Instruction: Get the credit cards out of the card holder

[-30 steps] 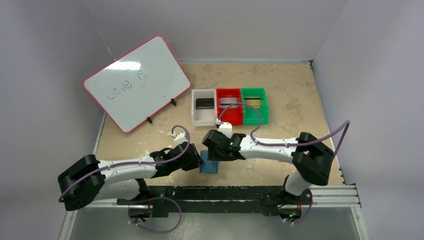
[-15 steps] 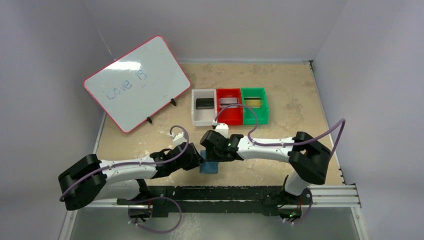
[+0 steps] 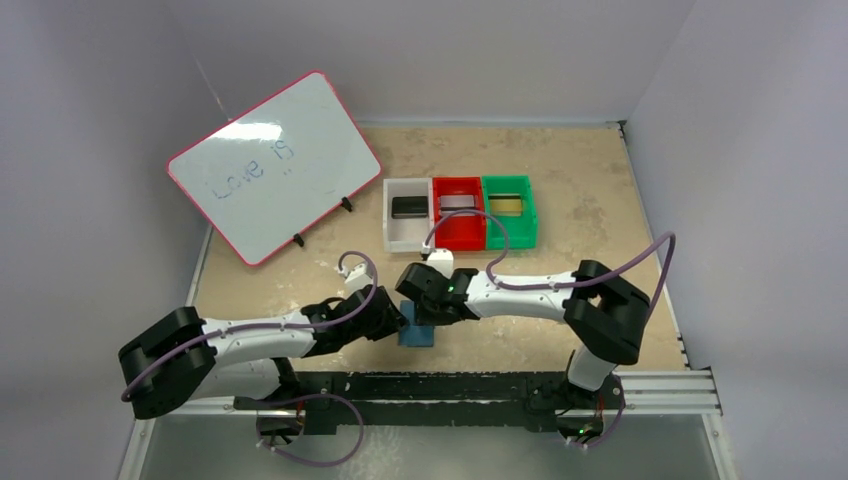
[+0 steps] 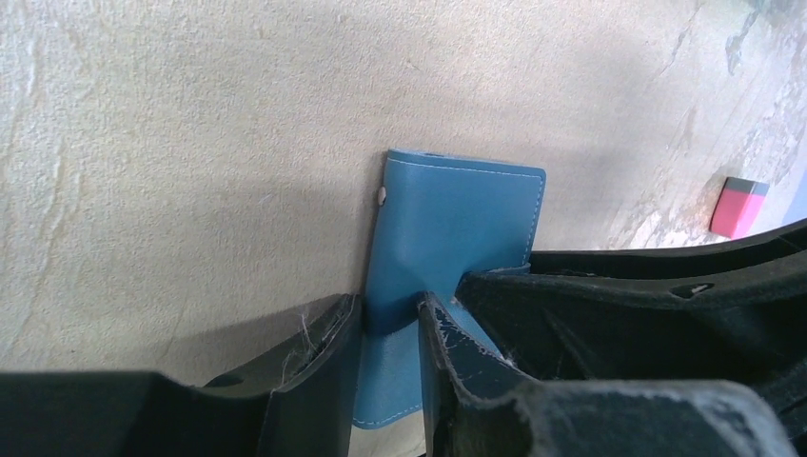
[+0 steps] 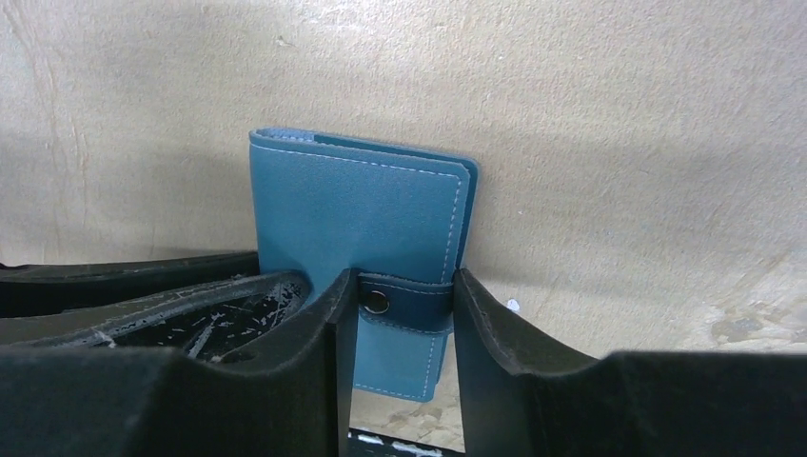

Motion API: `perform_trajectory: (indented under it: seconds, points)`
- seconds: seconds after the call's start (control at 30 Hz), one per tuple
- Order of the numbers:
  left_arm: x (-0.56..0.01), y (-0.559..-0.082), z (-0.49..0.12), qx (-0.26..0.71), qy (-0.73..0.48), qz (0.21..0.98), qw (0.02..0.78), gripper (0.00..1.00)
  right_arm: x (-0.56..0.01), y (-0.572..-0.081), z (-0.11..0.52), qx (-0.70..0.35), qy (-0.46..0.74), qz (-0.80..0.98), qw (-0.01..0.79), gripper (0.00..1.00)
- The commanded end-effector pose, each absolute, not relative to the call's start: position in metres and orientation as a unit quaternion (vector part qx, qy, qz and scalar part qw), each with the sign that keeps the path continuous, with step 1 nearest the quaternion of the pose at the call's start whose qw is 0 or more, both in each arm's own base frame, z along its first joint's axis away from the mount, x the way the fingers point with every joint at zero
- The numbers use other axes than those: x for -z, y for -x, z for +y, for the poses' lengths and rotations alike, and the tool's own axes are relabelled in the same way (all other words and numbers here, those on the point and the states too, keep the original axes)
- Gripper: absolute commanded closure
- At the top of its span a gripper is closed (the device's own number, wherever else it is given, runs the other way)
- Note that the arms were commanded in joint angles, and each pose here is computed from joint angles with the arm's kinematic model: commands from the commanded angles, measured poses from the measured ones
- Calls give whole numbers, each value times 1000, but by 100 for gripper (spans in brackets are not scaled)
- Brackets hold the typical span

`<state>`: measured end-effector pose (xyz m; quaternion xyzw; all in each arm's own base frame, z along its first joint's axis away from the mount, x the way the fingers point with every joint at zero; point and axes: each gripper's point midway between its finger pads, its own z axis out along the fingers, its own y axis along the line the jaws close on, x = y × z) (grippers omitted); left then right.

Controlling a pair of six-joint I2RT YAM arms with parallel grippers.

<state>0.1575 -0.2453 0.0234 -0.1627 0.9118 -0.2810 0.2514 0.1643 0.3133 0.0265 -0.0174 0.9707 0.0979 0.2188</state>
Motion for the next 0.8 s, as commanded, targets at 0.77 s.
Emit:
perform_trajectory:
  seconds: [0.77]
  points:
    - [16,-154,-215,189,165,934,253,85,-76,-172,314,-384,-64,894,221,73]
